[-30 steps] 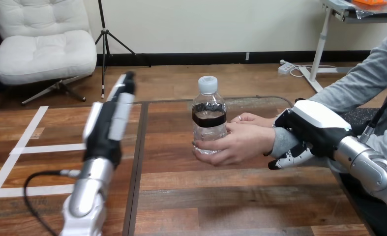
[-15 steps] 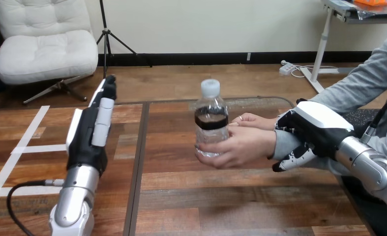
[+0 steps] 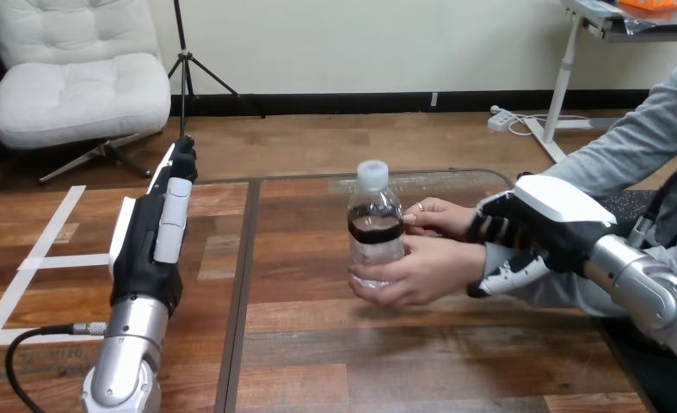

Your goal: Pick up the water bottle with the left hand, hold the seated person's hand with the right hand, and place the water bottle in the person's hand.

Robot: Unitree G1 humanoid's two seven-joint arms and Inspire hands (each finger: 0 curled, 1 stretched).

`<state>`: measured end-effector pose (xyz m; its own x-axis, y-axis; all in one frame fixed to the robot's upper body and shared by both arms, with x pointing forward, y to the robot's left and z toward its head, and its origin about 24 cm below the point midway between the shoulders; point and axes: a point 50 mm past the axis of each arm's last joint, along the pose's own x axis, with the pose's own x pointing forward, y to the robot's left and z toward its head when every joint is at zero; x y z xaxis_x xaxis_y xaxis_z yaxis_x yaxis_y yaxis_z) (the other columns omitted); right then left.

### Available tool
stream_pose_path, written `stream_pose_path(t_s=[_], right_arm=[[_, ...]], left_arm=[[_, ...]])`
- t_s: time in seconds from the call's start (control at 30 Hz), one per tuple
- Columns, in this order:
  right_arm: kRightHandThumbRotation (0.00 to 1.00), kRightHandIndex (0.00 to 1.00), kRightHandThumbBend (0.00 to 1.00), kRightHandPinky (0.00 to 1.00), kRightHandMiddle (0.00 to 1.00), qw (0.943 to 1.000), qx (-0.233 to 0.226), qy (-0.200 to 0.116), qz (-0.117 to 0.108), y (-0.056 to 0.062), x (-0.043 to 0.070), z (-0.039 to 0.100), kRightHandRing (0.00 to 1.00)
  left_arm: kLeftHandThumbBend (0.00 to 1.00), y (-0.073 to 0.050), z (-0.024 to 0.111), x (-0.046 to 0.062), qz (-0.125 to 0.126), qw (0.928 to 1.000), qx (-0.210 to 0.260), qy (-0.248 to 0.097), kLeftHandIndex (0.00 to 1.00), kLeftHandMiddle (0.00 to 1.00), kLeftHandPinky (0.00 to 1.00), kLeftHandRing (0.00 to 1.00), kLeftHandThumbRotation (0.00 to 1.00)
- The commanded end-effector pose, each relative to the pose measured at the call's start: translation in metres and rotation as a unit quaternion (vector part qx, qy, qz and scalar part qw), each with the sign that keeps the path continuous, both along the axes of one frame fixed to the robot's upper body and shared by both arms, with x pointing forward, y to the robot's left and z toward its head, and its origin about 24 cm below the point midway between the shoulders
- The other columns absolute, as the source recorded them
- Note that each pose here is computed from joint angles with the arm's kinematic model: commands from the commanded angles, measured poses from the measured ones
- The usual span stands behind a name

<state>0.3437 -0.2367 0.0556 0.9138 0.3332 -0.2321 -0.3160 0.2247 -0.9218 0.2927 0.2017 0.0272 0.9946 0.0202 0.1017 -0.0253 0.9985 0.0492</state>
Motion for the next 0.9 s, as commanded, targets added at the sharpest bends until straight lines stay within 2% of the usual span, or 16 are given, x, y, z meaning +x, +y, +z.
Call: stream_pose_path(t_s=[0.0, 0.3, 0.53, 0.73, 0.87], right_arm=[[0.44, 0.71, 0.88, 0.57, 0.69, 0.998, -0.005, -0.06, 0.021, 0.0082, 0.0177, 0.0388, 0.66], [0.6, 0.74, 0.87, 0.58, 0.73, 0.998, -0.001, -0.06, 0.019, 0.0078, 0.0171, 0.0393, 0.7], [0.69, 0.75, 0.87, 0.6, 0.75, 0.9977, 0.015, -0.064, 0.012, 0.0069, 0.0161, 0.0399, 0.72], [0.78, 0.76, 0.88, 0.61, 0.75, 0.9963, 0.045, -0.073, 0.006, 0.006, 0.014, 0.0405, 0.73], [0.82, 0.76, 0.89, 0.63, 0.76, 0.9938, 0.084, -0.073, -0.001, 0.0049, 0.0123, 0.0403, 0.73]], left_arm=[[0.84, 0.0002, 0.0201, 0.0059, -0.001, 0.9991, 0.004, -0.042, 0.89, 0.91, 1.0, 0.92, 1.0], [0.82, 0.0011, 0.0186, 0.0038, -0.005, 0.9991, 0.002, -0.041, 0.87, 0.89, 0.93, 0.9, 1.0], [0.83, 0.0005, 0.0178, 0.0022, -0.009, 0.9992, 0.004, -0.04, 0.85, 0.88, 0.89, 0.9, 1.0], [0.83, 0.0, 0.0169, 0.0001, -0.009, 0.9991, 0.01, -0.04, 0.84, 0.88, 0.86, 0.9, 1.0], [0.84, -0.0004, 0.0167, -0.0021, -0.011, 0.9991, 0.015, -0.039, 0.84, 0.87, 0.84, 0.89, 1.0]])
